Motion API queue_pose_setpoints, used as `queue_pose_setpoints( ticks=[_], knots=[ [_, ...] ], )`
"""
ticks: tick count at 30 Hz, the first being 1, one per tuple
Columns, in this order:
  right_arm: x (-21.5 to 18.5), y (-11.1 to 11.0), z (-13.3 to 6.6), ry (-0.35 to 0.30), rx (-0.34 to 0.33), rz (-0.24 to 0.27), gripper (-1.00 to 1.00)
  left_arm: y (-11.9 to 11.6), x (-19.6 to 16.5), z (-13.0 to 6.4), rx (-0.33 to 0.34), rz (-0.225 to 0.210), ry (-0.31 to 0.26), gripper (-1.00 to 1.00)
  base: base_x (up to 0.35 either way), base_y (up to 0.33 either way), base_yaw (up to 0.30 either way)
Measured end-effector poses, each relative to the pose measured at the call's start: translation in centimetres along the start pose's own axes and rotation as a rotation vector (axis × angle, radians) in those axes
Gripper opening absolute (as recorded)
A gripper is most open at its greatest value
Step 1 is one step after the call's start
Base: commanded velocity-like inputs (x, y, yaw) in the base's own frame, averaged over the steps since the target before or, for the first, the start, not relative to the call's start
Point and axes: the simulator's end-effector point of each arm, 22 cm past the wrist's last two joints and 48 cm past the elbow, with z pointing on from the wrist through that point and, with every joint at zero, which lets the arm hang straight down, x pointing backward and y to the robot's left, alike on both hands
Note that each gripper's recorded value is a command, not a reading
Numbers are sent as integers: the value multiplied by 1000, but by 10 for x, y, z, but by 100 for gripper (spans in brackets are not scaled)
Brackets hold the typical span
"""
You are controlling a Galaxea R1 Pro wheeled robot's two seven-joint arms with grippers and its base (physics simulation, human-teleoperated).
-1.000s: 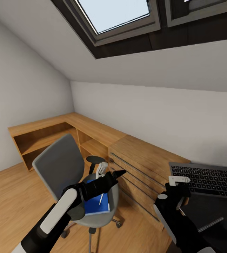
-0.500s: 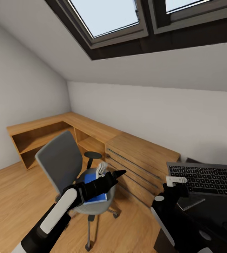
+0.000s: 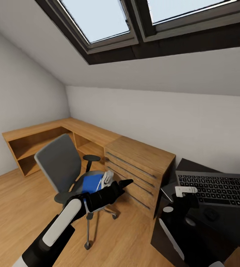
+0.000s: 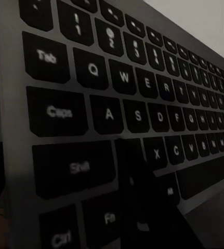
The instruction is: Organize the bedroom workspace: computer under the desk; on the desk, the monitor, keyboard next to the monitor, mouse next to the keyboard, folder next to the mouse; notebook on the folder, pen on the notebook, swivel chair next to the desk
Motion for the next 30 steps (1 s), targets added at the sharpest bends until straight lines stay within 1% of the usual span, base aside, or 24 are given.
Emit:
queue_pose_setpoints(
  ticks=[10,13,16,19,21,25,28,30],
  knots=[
    [1,-2,2,-1,2,0,-100,1,-2,-1,-2,0,-5,100,-30,-20,0],
    [-3,-5,3,-15,4,3,-100,1,-2,-1,-3,0,-5,100,0,0,0],
    [-9,-12,5,-35,14,12,-100,0,-2,-1,-2,-1,-5,100,0,0,0],
    [-25,-30,11,-87,29,51,-100,1,-3,-2,-3,-1,-8,100,0,0,0],
    [-30,-36,15,-117,25,74,-100,1,-4,-2,-3,-1,-9,100,0,0,0],
    [-37,-38,18,-158,-3,104,-100,1,-4,-2,-3,-2,-10,100,0,0,0],
    [-37,-35,19,-167,-25,107,-100,1,-4,-1,-3,-3,-10,100,0,0,0],
    [-32,-33,19,-168,-45,98,-100,2,-4,-2,-5,-4,-10,100,0,0,0]
  ],
)
